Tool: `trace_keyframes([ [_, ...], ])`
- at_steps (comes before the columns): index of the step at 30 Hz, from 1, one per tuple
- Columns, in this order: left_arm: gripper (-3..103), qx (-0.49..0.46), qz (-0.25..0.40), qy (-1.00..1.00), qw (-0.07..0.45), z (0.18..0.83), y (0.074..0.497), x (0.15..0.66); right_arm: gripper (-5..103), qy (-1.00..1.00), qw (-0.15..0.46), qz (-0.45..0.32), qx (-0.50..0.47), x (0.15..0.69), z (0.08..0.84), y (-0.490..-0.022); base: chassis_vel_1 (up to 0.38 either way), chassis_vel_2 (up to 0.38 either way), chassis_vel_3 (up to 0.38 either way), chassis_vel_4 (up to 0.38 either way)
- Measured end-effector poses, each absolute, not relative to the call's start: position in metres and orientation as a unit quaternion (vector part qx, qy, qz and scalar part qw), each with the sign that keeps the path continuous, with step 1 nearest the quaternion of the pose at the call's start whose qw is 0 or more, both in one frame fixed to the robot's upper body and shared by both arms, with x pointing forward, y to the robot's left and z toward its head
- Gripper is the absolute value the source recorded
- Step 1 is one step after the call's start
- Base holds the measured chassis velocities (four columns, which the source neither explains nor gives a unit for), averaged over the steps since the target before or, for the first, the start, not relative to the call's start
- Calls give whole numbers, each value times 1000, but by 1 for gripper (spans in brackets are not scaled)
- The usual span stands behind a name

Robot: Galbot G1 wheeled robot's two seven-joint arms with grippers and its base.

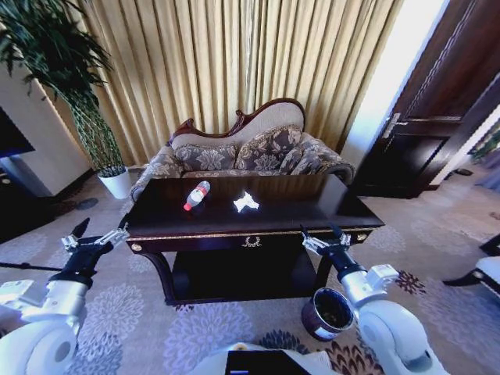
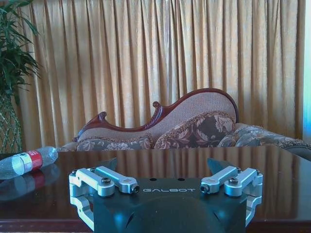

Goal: Move to the front of the table and place the trash on the table into the trash bin.

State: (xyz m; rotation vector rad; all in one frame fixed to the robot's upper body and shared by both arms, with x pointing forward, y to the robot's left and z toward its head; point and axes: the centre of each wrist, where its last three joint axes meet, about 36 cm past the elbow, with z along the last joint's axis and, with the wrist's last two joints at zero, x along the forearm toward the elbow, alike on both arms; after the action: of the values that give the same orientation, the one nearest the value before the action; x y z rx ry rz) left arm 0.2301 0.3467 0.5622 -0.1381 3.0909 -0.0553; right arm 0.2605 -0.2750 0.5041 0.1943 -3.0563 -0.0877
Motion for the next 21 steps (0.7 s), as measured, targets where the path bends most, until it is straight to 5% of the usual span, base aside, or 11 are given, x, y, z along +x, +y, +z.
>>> trace_keyframes([
  [21,100,-46,-17,998,26,564,345,228,100,-996,38,-28,72,259,509,-271,-71,74,74,-71],
])
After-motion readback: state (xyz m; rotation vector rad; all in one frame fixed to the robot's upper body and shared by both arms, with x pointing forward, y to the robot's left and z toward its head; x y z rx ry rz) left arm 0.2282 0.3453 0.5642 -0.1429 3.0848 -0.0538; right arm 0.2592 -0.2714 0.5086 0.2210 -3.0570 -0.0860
